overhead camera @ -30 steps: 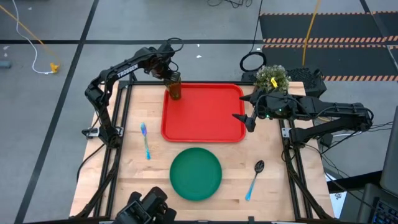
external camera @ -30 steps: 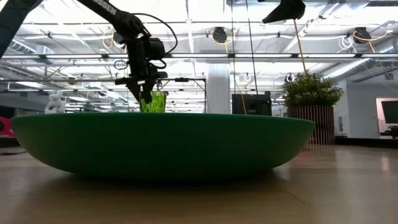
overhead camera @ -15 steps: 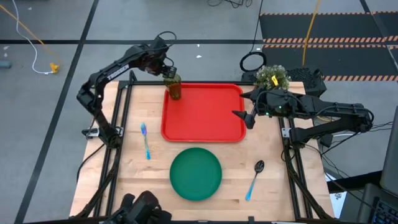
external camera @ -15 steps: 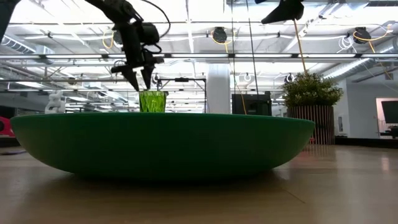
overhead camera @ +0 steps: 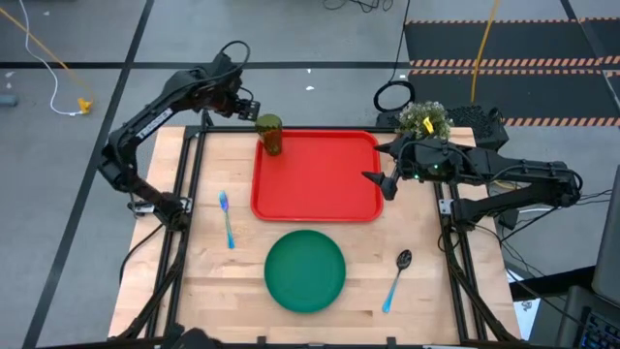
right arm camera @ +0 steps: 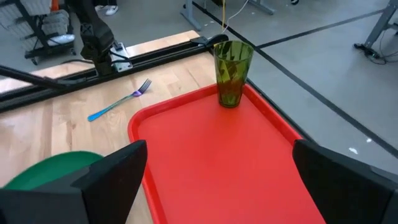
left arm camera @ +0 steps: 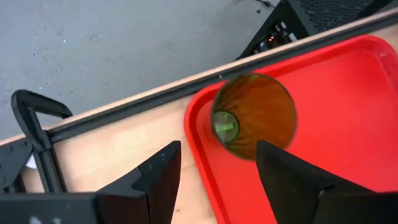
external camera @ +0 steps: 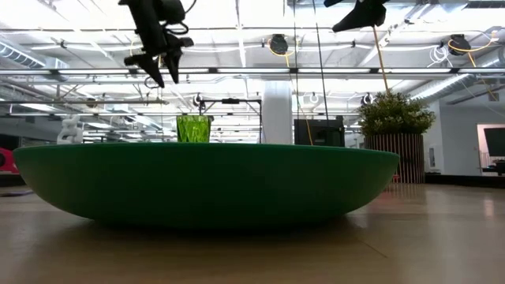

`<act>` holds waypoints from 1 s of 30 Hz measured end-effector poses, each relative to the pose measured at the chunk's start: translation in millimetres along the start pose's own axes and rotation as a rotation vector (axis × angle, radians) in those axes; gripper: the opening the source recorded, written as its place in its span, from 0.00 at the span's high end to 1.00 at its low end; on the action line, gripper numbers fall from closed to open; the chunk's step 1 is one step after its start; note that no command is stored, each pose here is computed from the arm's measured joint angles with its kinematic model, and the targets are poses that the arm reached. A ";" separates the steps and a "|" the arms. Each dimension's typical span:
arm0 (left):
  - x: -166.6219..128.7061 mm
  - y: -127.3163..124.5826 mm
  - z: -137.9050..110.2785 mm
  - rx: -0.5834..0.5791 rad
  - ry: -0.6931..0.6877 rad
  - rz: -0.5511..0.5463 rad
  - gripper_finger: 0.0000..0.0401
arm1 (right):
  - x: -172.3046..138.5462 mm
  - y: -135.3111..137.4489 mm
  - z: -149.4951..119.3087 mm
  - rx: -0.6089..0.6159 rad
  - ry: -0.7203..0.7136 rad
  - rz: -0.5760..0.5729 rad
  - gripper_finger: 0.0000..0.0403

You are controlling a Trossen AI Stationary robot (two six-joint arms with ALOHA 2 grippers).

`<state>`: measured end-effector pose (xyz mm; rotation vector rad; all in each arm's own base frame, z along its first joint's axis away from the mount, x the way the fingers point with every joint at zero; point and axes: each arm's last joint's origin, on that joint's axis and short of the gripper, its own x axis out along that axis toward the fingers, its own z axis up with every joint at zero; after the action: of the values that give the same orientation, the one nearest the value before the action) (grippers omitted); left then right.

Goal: Pick and place plate/cup/fork/spoon on tray
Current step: Put the green plate on the orange serving tray to the bottom right of the green glass

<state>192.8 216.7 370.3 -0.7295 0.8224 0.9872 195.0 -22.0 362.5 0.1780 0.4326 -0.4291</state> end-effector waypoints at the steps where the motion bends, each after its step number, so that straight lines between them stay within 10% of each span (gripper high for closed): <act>1: -4.9 -0.7 -2.2 0.001 -0.006 -0.006 0.48 | 0.0 0.0 -0.2 0.018 0.001 0.000 0.02; 13: -55.6 -23.9 -39.4 -0.019 0.014 -0.166 0.48 | 0.0 0.0 -2.5 0.326 0.026 -0.001 0.02; 30: -95.9 -138.5 -158.5 -0.055 0.204 -0.318 0.48 | -12.5 19.8 -24.3 0.482 0.451 0.409 0.02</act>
<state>248.8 -6.4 394.5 -0.9866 0.8259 0.6585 184.5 6.5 347.8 0.8262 0.7130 -0.0772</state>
